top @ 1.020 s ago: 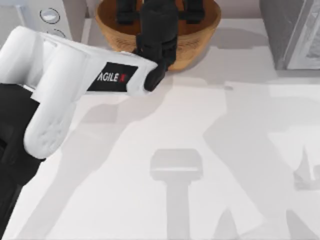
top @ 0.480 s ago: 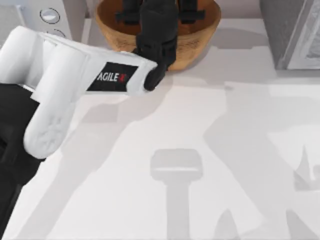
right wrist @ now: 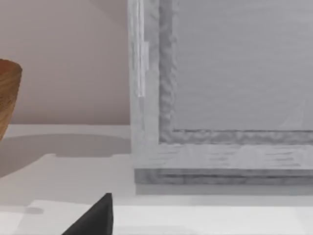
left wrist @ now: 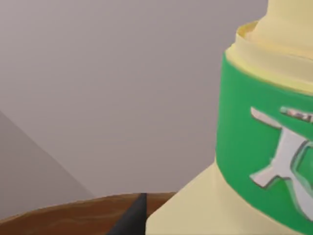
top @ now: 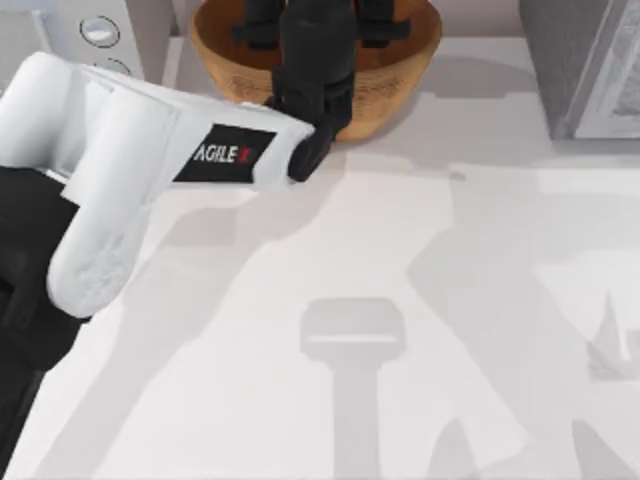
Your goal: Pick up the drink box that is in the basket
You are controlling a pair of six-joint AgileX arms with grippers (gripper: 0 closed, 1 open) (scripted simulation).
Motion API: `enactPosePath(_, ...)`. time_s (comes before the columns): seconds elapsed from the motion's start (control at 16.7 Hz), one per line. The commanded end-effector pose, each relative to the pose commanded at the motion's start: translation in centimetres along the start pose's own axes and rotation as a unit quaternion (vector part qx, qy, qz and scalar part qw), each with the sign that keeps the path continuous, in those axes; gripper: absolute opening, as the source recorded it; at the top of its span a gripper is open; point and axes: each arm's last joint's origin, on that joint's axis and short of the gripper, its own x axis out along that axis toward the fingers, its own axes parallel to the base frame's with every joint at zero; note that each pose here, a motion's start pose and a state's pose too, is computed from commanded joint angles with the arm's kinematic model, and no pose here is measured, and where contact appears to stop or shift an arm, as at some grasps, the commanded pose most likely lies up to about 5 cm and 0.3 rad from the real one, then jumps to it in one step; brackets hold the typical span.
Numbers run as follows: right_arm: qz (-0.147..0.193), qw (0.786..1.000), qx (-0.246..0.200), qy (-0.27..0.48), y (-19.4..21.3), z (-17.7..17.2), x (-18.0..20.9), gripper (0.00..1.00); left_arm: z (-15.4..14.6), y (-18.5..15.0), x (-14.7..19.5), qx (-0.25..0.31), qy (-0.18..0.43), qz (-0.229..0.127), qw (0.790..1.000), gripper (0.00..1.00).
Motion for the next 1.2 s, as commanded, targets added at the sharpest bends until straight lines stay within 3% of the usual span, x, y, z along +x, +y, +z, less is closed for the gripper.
enactPosePath(0.36, 0.000, 1.000, 0.000, 0.000, 0.0, 0.0, 0.0, 1.00, 0.0, 0.0, 0.0, 0.000, 0.000, 0.000, 1.000, 0.00)
enactPosePath(0.66, 0.000, 1.000, 0.000, 0.000, 0.0, 0.0, 0.0, 1.00, 1.9, -0.6, -0.1, 0.002, 0.002, -0.006, 1.000, 0.00)
enactPosePath(1.2, 0.000, 1.000, 0.000, 0.000, 0.0, 0.0, 0.0, 1.00, 12.8, -0.7, 0.0, -0.003, -0.004, -0.005, 1.000, 0.00)
